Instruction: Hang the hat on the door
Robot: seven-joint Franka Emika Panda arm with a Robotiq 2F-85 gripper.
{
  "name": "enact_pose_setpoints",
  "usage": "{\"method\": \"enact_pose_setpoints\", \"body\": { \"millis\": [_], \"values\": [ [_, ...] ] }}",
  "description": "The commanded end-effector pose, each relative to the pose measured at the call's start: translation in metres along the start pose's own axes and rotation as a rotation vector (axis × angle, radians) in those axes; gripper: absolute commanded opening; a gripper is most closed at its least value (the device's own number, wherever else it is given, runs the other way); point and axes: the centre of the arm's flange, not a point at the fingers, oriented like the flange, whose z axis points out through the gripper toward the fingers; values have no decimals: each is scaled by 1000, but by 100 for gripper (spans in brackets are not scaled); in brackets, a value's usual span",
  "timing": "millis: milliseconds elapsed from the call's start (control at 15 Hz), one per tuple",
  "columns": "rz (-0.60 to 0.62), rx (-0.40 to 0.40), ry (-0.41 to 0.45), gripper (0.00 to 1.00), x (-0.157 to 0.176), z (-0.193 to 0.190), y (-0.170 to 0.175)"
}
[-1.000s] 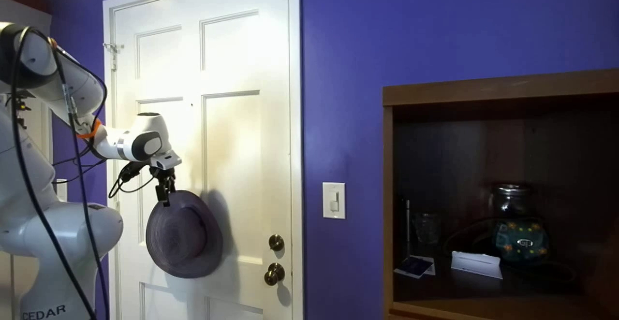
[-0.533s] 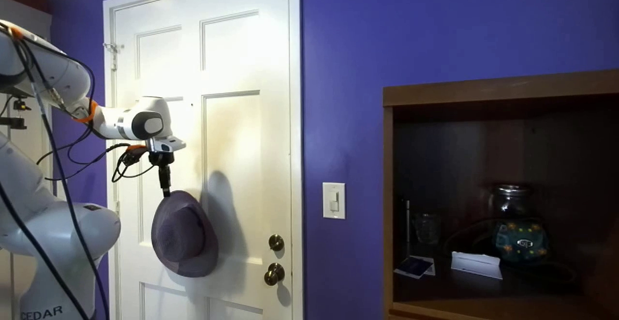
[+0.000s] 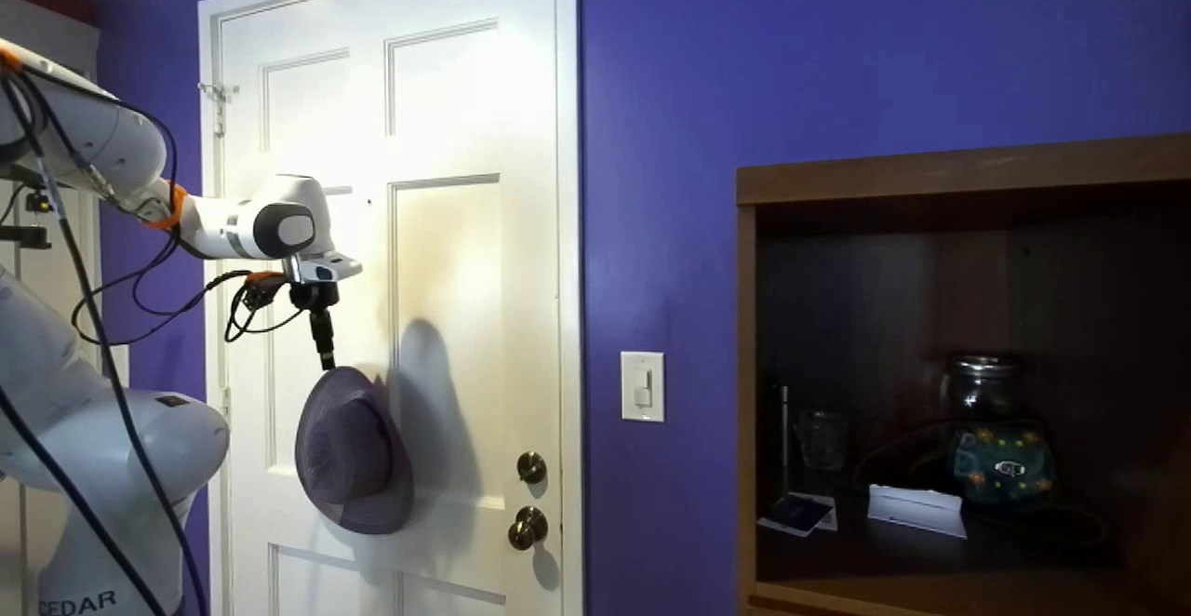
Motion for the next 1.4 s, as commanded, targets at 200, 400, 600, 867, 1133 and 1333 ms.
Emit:
{"method": "enact_pose_setpoints", "body": {
  "millis": [200, 400, 600, 867, 1133, 1333],
  "values": [
    [-234, -15, 18, 100, -4, -22, 0],
    [-374, -51, 16, 100, -4, -36, 1],
    [-449, -94, -16, 100, -2, -51, 4],
    [-473, -165, -76, 100, 2, -73, 8],
    [-555, -245, -75, 100, 5, -95, 12],
    [-599, -272, -60, 100, 6, -106, 12]
  ]
}}
